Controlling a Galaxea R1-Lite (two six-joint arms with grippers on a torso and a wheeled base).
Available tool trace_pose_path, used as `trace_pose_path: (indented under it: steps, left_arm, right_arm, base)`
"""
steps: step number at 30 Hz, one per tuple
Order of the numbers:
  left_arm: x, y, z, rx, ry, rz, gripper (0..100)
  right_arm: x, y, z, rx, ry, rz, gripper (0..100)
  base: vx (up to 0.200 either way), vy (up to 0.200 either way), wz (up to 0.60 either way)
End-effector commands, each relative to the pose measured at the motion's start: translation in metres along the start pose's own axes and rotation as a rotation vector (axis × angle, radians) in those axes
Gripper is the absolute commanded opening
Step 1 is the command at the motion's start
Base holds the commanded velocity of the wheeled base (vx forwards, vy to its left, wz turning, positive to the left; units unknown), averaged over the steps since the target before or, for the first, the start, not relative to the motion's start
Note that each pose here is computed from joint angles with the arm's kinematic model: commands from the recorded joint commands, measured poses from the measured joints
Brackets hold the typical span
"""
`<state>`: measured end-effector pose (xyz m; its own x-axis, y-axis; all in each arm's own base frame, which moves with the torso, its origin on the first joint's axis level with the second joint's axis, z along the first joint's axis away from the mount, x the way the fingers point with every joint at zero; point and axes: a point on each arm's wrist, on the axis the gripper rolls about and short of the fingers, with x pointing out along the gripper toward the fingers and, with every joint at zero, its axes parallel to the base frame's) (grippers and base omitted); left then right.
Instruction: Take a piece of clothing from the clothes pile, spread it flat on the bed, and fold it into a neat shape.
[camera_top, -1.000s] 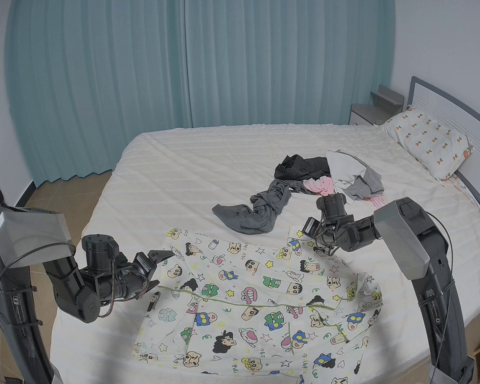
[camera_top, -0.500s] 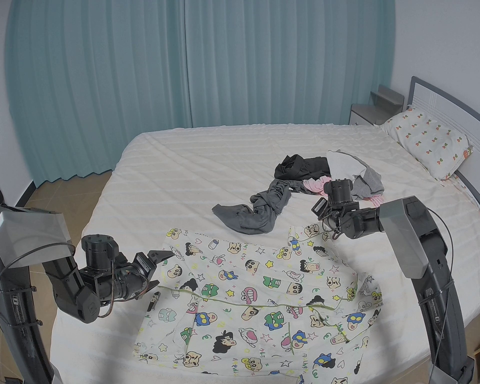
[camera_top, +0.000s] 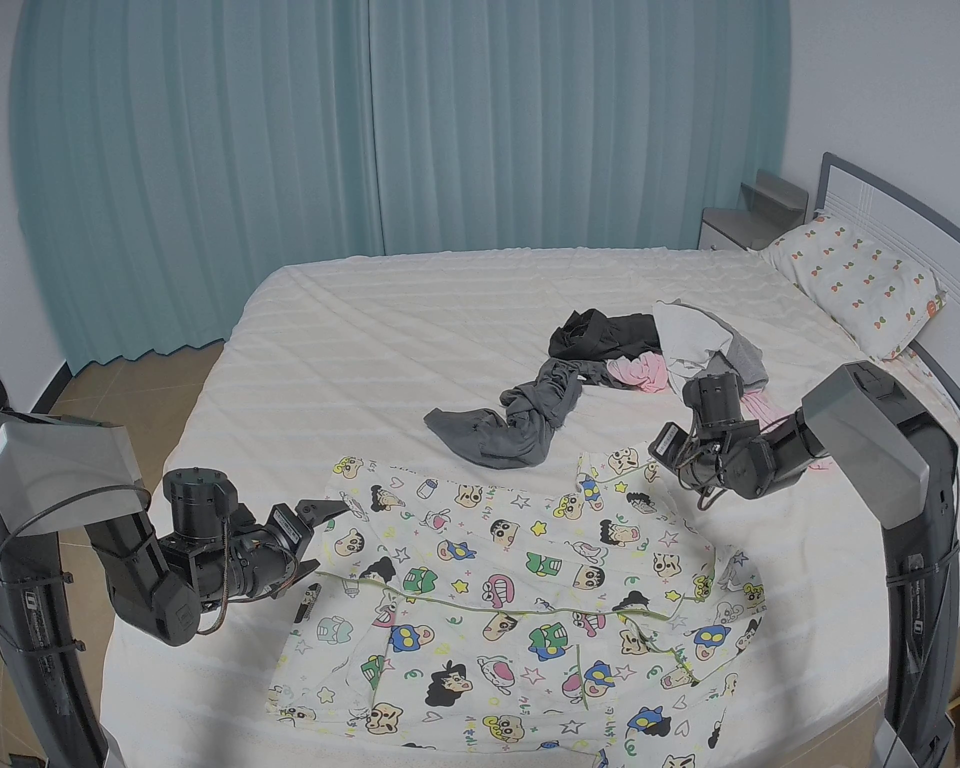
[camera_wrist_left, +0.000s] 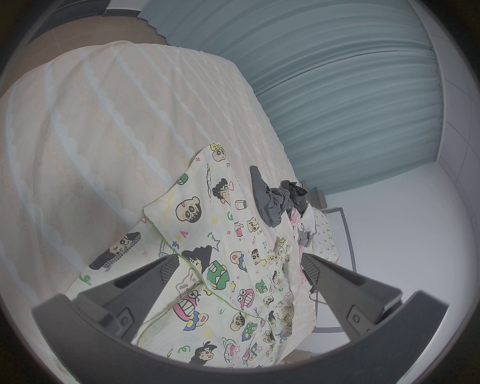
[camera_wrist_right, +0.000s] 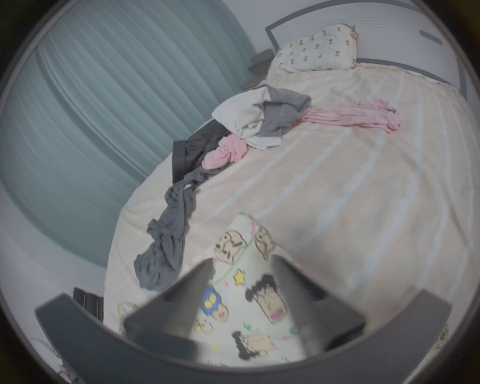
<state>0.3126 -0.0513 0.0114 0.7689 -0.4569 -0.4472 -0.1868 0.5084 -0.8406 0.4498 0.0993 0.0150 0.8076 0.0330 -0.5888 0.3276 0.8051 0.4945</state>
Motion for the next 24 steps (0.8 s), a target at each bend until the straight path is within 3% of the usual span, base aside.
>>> trace_pose_path:
  steps: [1,4,6,11,22,24]
  left_arm:
    - [-0.001,0.001,0.001,0.006,0.002,-0.004,100]
    - [-0.008,0.005,0.0,0.046,0.029,0.001,100]
    - [-0.014,0.008,-0.005,0.067,0.067,0.004,100]
    - [-0.028,0.013,-0.022,0.165,0.141,0.016,100]
    - [-0.021,0.014,-0.025,0.175,0.147,0.025,100]
    - [-0.02,0.014,-0.021,0.175,0.126,0.03,100]
  right_arm:
    - [-0.115,-0.065,-0.04,-0.031,0.072,0.126,100]
    - [-0.13,-0.09,-0.061,-0.005,0.18,0.22,100]
    - [-0.13,-0.096,-0.068,-0.002,0.204,0.248,100]
    - [-0.132,-0.109,-0.083,-0.001,0.197,0.285,100]
    - [-0.131,-0.112,-0.087,0.042,0.161,0.325,100]
    - [-0.131,-0.112,-0.086,0.044,0.159,0.324,100]
  base:
    - [0.0,0.0,0.0]
    - [0.0,0.0,0.0]
    - [0.0,0.0,0.0]
    - [0.0,0.0,0.0]
    - [0.0,0.0,0.0]
    - [-0.2,0.0,0.0]
